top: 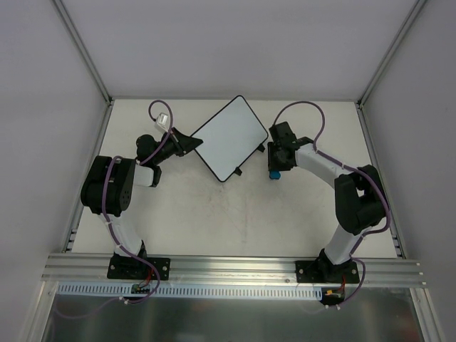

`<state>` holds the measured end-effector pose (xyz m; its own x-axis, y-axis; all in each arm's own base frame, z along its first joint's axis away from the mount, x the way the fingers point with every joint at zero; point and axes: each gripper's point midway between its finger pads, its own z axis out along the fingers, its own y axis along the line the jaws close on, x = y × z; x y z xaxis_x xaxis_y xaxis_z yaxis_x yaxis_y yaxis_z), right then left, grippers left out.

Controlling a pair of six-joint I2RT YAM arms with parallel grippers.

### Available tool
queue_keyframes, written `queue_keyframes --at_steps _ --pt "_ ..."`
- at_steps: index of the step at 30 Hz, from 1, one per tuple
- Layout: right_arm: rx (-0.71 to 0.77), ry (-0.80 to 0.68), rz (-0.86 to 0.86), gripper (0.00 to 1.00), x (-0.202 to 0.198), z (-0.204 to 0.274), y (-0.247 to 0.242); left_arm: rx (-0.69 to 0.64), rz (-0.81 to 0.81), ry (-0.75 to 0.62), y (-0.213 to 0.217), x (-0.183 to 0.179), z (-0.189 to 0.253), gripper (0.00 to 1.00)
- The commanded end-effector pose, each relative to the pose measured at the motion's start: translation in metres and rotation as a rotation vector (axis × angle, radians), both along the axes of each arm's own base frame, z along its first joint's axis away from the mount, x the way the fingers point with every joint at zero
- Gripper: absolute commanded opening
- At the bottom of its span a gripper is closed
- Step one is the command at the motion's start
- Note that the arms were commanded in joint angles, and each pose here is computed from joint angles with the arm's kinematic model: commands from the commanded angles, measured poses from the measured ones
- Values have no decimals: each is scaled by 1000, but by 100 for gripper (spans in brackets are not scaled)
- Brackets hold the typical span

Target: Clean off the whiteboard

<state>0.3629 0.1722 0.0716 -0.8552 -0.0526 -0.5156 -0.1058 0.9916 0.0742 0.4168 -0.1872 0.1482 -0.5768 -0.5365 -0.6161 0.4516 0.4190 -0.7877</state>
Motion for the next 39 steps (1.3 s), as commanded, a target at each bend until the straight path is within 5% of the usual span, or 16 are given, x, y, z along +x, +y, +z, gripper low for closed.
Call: queue_keyframes --at_steps 1,11,14,23,39 --pt "-88 3 -22 0 -16 1 -27 -36 -77 -127 -11 -7 32 10" --pt "-111 48 -22 1 -22 -16 -31 -36 -73 -130 -10 -6 31 31" --pt "-111 57 -17 17 -20 -18 -30 -43 -69 -131 -10 -6 30 41" --pt "-82 78 11 46 -22 -22 -26 -47 -55 -140 -9 -5 34 52" --pt "-59 63 19 60 -20 -20 -24 -10 -26 -134 -5 -4 33 70"
